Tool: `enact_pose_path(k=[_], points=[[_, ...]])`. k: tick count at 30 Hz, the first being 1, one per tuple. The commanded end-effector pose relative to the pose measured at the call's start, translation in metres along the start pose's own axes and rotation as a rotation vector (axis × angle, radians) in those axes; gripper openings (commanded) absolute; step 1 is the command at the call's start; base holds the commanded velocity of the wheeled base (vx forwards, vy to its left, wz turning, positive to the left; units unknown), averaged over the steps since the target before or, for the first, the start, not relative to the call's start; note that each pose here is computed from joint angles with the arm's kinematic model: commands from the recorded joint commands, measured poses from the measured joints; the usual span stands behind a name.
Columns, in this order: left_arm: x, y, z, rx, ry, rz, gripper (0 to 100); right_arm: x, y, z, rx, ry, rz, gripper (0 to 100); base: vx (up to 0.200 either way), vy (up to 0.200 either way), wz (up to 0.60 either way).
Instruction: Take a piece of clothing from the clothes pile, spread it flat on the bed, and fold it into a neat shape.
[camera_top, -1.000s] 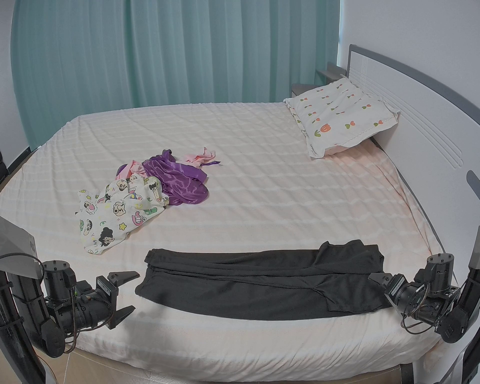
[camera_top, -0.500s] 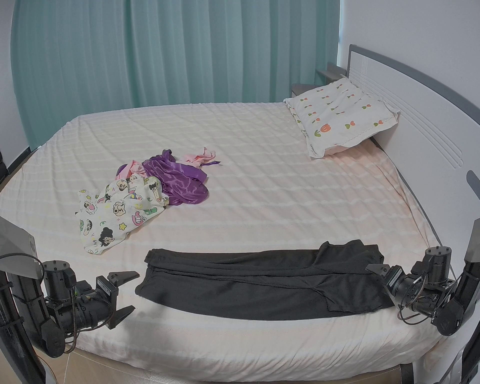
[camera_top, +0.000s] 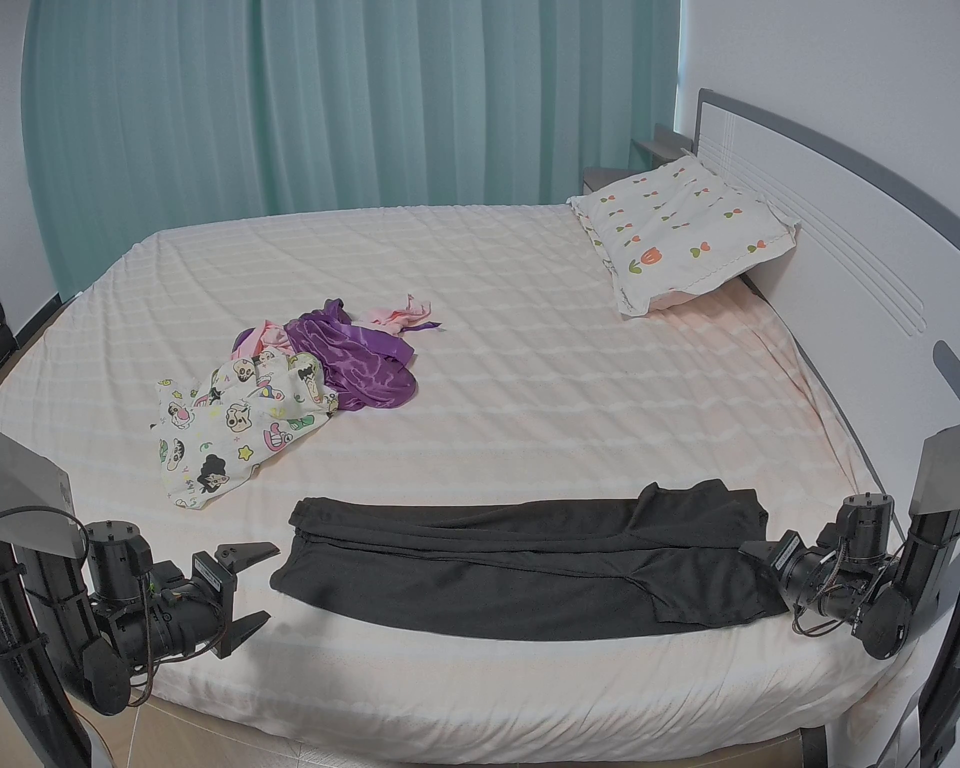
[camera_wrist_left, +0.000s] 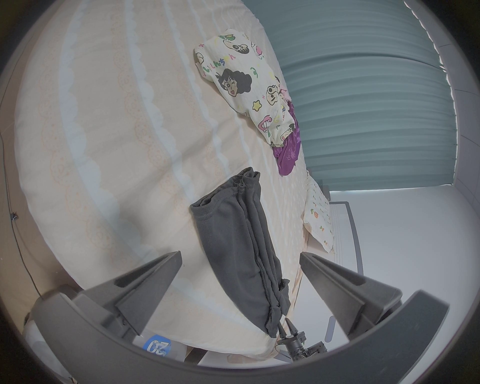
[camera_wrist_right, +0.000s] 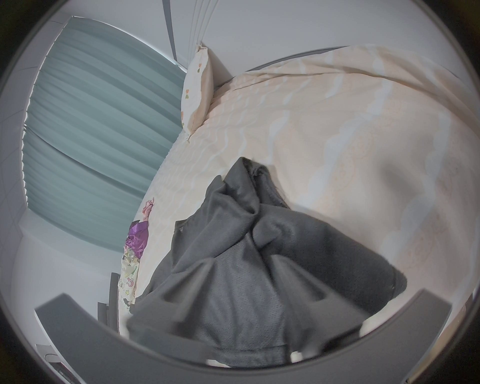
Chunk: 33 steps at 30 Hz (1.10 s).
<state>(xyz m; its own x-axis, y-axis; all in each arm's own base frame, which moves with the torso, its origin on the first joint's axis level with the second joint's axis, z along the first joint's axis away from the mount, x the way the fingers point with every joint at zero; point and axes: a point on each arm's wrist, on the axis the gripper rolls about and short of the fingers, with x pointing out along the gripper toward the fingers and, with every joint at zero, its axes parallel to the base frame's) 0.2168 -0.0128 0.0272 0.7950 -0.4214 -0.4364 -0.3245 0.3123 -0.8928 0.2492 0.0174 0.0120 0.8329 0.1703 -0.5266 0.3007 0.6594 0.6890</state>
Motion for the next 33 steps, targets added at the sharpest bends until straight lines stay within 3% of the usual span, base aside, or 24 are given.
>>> enact_pose_path(k=[1,15,30,31,33], points=[[-0.003,0.002,-0.002,-0.007,0.005,0.013,100,0.003,-0.005,-0.001,0.007,0.009,-0.017,0,0.000,0.000,0.00],[-0.002,0.002,-0.002,-0.006,0.005,0.014,100,-0.001,-0.011,0.009,0.034,-0.045,0.006,0,0.000,0.000,0.00],[-0.002,0.002,-0.003,-0.006,0.003,0.015,100,-0.003,-0.014,0.010,0.043,-0.024,0.018,0,0.000,0.000,0.00],[-0.002,0.002,-0.003,-0.004,0.003,0.015,100,-0.004,-0.014,0.010,0.041,-0.023,0.017,100,0.000,0.000,0.00],[-0.002,0.002,-0.003,-0.004,0.005,0.016,100,-0.005,-0.013,0.011,0.039,-0.032,0.027,100,0.000,0.000,0.00]])
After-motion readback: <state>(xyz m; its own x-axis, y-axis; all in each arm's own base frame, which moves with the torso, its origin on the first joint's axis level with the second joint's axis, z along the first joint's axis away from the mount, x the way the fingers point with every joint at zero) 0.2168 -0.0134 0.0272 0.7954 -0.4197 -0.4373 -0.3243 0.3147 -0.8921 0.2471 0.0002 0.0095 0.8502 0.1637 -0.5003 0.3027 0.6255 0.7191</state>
